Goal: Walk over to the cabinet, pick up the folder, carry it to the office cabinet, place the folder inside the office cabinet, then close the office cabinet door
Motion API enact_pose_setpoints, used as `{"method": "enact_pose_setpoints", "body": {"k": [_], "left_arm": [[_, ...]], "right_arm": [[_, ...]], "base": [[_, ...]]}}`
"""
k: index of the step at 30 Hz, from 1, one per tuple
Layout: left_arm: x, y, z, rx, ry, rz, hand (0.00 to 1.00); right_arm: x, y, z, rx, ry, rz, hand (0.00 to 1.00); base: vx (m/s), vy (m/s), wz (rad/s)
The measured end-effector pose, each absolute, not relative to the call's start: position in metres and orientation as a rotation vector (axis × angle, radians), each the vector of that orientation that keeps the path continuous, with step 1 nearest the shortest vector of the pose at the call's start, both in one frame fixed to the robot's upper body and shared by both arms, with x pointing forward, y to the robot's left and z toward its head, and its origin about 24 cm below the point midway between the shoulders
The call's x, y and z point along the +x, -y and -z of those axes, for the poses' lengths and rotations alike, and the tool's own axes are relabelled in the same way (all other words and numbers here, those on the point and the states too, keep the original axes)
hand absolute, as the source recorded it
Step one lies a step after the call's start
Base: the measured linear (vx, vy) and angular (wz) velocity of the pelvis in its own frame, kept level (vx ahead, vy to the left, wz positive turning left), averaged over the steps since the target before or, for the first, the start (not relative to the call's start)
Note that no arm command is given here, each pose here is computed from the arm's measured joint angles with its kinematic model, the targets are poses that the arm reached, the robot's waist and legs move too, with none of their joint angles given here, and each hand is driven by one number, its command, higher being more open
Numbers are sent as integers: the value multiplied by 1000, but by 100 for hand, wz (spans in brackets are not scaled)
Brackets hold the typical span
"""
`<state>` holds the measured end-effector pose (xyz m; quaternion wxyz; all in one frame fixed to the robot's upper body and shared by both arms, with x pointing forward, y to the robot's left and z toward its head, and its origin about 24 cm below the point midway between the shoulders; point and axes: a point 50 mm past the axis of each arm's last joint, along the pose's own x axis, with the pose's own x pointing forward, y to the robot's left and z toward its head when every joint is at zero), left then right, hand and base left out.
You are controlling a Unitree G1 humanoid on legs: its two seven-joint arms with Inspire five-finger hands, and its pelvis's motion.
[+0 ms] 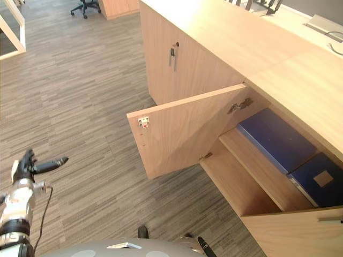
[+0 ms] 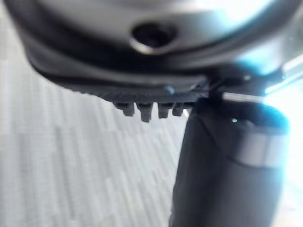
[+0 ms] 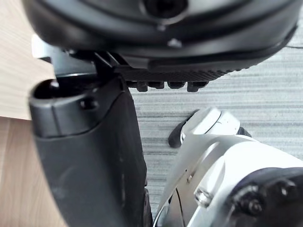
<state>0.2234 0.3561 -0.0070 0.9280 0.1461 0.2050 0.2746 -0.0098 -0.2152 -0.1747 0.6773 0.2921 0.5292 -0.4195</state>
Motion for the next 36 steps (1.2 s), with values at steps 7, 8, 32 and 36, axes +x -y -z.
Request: {"method": "enact_pose_setpoints", "body": {"k": [7, 8, 32, 36], "left_arm": [[267, -334, -20, 642, -373, -373, 100], [274, -327, -22, 684, -371, -339, 100], [291, -110, -14, 1419, 194, 823, 100], [265, -78, -1, 1189, 173, 928, 100]], "right_arm": [[-6, 208, 176, 671, -1192, 898, 100], [-6, 208, 176, 670, -1191, 896, 100], [12, 231, 171, 535, -1163, 815, 100], [19, 234, 170, 544, -1149, 841, 100]], "base": [[22, -6, -27], [-25, -8, -23], [-56, -20, -5], [-12, 34, 2]]}}
